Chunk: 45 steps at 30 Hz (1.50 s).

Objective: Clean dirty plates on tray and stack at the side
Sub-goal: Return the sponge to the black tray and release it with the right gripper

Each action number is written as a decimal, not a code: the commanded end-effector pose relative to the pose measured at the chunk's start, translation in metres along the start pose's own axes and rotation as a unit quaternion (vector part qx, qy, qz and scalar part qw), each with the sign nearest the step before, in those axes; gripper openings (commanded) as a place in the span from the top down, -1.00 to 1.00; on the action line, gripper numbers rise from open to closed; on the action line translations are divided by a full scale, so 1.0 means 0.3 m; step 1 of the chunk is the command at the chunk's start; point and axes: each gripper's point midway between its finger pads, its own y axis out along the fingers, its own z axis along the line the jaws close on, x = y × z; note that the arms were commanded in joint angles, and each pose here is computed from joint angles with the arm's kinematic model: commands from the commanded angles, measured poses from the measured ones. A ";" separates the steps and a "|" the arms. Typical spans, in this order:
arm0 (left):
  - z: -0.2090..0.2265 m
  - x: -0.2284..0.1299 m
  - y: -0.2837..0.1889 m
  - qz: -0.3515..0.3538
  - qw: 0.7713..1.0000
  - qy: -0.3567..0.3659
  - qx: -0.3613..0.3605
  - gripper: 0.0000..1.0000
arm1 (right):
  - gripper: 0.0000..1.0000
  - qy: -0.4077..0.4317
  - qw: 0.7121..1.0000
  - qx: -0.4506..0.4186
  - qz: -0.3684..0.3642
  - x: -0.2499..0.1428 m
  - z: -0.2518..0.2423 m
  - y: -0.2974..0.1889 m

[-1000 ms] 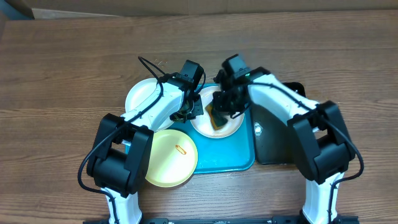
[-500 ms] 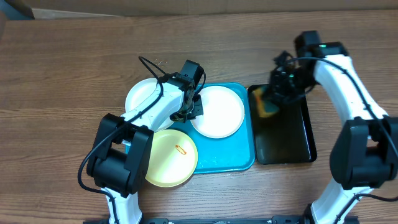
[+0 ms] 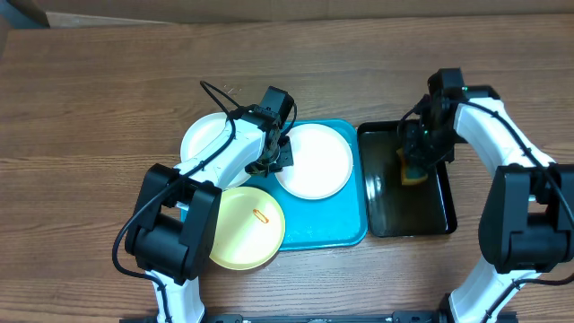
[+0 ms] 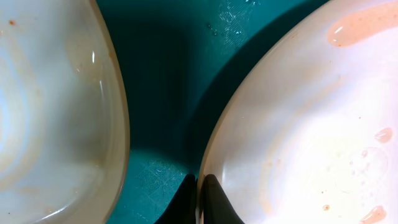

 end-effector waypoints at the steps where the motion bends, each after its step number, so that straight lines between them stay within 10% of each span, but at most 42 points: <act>1: 0.006 -0.012 0.019 0.008 1.000 0.006 0.005 0.91 | 0.92 -0.003 1.000 -0.010 -0.013 0.001 -0.008 -0.004; 3: 0.006 -0.011 0.019 0.007 1.000 0.006 0.004 0.92 | 0.61 -0.003 1.000 -0.010 -0.015 0.004 -0.007 -0.003; 5: 0.006 -0.011 0.019 0.007 1.000 0.006 0.004 0.91 | -0.13 -0.003 1.000 -0.010 -0.014 0.003 -0.007 -0.003; 9: 0.006 -0.012 0.019 0.008 1.000 0.006 0.005 0.91 | -0.39 -0.002 1.000 -0.011 -0.006 -0.011 -0.009 -0.003; 24: 0.006 -0.012 0.019 0.008 1.000 0.006 0.005 0.92 | -0.39 0.005 1.000 -0.016 0.023 -0.121 -0.051 0.133; 27: 0.006 -0.012 0.019 0.008 1.000 0.006 0.004 0.91 | 0.82 0.004 1.000 -0.016 0.021 -0.137 -0.060 0.165; 28: 0.006 -0.012 0.019 0.008 1.000 0.006 0.004 0.92 | 0.92 0.004 1.000 -0.015 0.022 -0.141 -0.060 0.170; 30: 0.005 -0.012 0.019 0.008 1.000 0.006 0.004 0.92 | 0.88 0.005 1.000 -0.014 0.025 -0.146 -0.059 0.170; 32: 0.006 -0.012 0.019 0.008 1.000 0.006 0.004 0.92 | -0.16 0.005 1.000 -0.013 0.026 -0.147 -0.058 0.169; 35: 0.006 -0.012 0.019 0.008 1.000 0.006 0.004 0.91 | -0.54 0.006 0.999 -0.014 0.033 -0.157 -0.059 0.167; 42: 0.006 -0.012 0.019 0.008 1.000 0.006 0.004 0.90 | -0.41 0.010 0.998 -0.018 0.056 -0.196 -0.065 0.164; 45: 0.005 -0.012 0.019 0.008 1.000 0.006 0.004 0.91 | 0.38 0.011 0.998 -0.020 0.066 -0.212 -0.068 0.162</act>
